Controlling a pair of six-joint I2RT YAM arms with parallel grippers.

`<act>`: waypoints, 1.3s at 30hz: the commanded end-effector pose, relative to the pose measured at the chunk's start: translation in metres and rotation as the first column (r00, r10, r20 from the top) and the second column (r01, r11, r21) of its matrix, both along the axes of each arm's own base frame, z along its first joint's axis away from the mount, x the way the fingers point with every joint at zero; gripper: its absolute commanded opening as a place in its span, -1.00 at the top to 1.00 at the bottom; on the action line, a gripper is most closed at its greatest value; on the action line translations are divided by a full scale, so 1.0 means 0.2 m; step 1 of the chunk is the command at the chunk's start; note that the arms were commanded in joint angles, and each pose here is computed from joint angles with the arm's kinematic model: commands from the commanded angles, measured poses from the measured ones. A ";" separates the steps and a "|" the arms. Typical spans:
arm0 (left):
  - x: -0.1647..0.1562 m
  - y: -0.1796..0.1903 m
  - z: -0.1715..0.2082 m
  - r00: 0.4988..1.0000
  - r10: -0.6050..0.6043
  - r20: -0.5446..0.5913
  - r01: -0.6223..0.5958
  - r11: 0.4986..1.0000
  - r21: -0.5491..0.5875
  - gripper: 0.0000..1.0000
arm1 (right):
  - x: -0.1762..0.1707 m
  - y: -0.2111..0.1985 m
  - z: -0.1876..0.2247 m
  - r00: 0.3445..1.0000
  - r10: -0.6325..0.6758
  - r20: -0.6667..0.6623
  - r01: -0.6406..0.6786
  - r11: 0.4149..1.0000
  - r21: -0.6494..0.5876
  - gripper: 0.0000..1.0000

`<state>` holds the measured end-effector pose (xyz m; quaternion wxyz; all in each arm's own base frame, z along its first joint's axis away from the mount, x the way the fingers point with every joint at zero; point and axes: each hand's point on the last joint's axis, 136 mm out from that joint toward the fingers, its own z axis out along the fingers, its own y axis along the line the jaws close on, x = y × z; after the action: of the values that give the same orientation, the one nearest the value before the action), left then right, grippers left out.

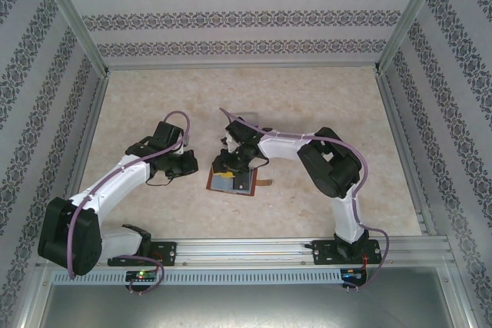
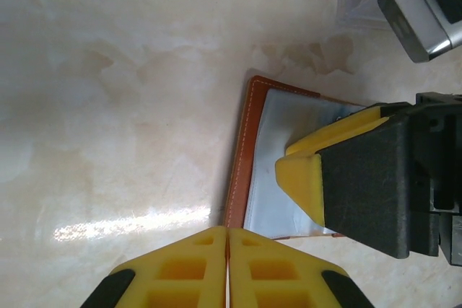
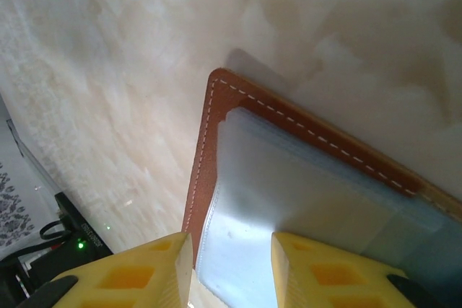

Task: Take the credit cards out of the card holder

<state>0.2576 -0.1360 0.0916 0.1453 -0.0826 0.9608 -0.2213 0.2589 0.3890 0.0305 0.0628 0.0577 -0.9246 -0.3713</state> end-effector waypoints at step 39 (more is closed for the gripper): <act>0.09 -0.53 -0.12 0.984 -0.157 -0.081 0.130 0.954 -0.269 0.69 | -0.06 -0.39 0.08 0.993 -0.086 0.075 0.094 0.990 -0.110 0.31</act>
<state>0.2646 -0.2227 0.0577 0.0560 -0.0480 0.9441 -0.3214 0.2465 0.3249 0.0464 0.0303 0.0246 -0.9410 -0.3362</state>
